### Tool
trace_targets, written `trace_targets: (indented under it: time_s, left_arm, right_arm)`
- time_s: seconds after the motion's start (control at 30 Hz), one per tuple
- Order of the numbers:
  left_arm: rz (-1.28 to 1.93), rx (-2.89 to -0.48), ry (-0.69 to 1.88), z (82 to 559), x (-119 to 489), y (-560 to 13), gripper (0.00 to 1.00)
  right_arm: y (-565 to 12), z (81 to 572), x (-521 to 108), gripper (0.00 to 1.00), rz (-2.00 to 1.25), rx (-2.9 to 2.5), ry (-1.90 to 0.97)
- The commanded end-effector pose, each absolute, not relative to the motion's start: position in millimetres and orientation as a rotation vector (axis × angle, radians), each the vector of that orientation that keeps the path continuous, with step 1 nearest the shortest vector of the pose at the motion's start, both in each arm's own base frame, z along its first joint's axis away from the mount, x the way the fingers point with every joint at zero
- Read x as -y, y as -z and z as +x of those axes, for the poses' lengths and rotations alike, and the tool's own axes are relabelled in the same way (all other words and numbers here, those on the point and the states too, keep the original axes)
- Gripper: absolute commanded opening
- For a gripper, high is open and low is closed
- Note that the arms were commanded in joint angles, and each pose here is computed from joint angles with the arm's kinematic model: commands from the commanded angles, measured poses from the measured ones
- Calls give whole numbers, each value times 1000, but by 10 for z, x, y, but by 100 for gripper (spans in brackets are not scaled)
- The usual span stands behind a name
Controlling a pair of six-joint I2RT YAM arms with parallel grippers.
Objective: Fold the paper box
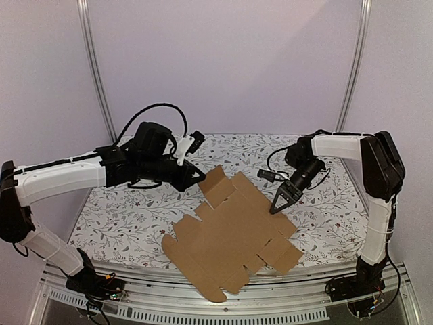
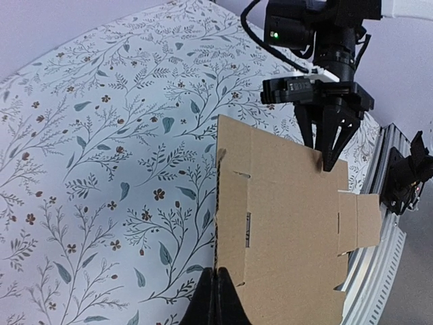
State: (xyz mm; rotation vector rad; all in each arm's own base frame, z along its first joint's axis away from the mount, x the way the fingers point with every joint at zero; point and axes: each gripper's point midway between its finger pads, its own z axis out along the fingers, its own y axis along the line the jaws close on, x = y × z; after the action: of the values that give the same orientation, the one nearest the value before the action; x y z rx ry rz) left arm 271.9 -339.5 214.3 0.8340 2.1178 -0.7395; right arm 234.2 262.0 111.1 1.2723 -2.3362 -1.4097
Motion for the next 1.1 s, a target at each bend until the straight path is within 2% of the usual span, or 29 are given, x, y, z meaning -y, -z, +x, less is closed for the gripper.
trace_targets:
  time_s: [0.0, 0.13, 0.2, 0.37, 0.53, 0.77, 0.93, 1.07]
  left_arm:
    - [828, -2092, 738, 2689, 3397, -2176, 0]
    - [827, -2094, 738, 2686, 3392, -2159, 0]
    - [828, -2096, 737, 2683, 3388, -2147, 0]
    - [812, -2087, 705, 2688, 3317, -2206, 30]
    - [773, -2039, 682, 2672, 3196, -2516, 47]
    - [898, -1921, 646, 2605, 3159, -3010, 49]
    - [989, -1952, 630, 2753, 3011, -3259, 50]
    - [1071, -2002, 724, 2829, 2989, -3269, 50]
  right_arm:
    - [-1174, 2290, -2642, 15, 1255, 2282, 1450]
    - [-1153, 2323, -2646, 1, 1273, 2301, 1433]
    - [-1125, 2360, -2637, 0, 1278, 2329, 1407]
    - [-1102, 2444, -2603, 0, 1384, 2461, 1233]
    - [-1209, 2469, -2553, 0, 1592, 2582, 928]
    - [-1824, 2142, -2601, 0, 1875, 2401, 903]
    - [-1984, 1944, -2708, 0, 2055, 2293, 817]
    - [-2113, 1784, -2816, 0, 2137, 2231, 814]
